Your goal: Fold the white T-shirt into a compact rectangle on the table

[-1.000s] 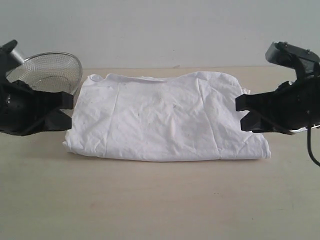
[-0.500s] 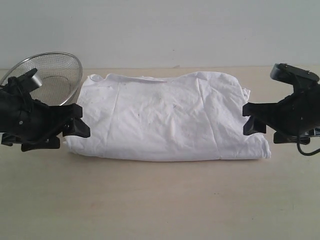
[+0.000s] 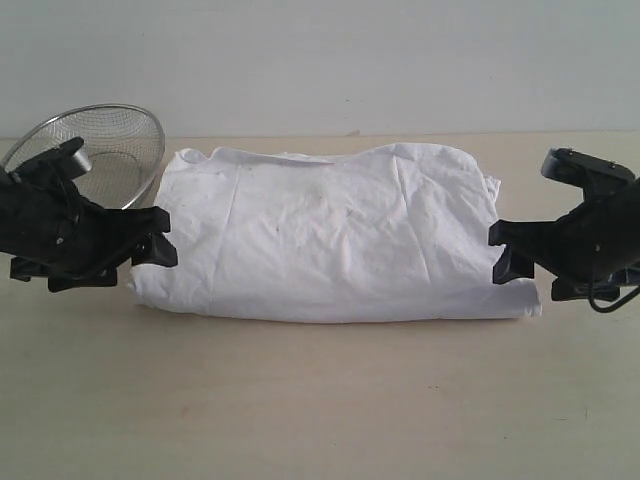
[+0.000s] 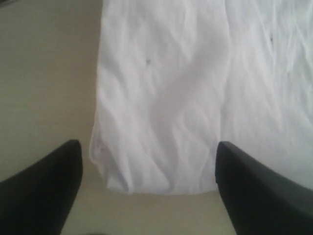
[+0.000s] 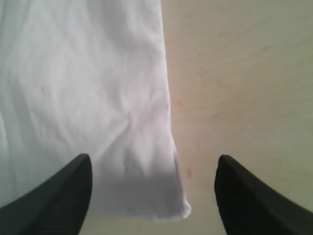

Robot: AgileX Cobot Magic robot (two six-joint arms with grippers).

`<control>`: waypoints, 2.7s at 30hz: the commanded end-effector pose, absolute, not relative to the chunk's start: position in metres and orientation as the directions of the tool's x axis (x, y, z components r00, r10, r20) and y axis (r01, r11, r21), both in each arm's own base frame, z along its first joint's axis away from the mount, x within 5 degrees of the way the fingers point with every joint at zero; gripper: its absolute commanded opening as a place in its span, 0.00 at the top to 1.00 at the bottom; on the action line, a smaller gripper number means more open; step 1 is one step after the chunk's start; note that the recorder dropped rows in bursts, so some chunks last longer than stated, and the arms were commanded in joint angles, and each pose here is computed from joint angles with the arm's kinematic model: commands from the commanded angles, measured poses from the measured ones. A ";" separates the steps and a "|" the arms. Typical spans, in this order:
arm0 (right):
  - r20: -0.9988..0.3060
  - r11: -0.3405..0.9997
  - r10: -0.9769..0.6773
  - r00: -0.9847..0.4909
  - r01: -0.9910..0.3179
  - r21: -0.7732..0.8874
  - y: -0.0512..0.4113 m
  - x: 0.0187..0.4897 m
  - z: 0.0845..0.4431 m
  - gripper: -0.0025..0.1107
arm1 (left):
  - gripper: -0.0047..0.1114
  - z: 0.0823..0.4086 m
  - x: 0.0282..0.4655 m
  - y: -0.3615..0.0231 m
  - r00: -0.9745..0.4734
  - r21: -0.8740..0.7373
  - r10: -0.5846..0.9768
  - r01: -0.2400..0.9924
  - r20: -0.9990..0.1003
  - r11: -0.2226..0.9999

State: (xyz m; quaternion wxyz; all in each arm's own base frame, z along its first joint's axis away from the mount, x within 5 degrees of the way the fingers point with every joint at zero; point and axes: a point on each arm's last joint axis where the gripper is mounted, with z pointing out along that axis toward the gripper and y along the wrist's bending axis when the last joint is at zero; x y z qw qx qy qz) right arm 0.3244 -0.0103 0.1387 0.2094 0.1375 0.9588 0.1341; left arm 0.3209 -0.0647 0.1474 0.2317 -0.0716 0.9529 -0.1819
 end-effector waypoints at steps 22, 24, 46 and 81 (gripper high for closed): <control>-0.312 0.919 0.319 -0.895 0.210 0.335 0.000 0.330 0.113 0.42 | 0.37 0.107 0.334 -0.059 -0.893 -0.311 -0.219 -0.096 -0.392 0.945; -0.312 0.918 0.318 -0.895 0.209 0.338 0.001 0.330 0.113 0.42 | 0.44 0.109 0.336 -0.060 -0.891 -0.322 -0.228 -0.099 -0.394 0.942; -0.246 0.918 0.263 -0.933 0.164 0.362 0.007 0.323 0.113 0.98 | 0.92 0.104 0.337 -0.069 -0.930 -0.389 -0.218 -0.090 -0.297 0.917; -0.235 0.954 0.199 -0.951 0.134 0.267 0.004 0.250 0.158 0.98 | 0.92 0.103 0.255 -0.081 -0.963 -0.345 -0.153 -0.069 -0.222 0.936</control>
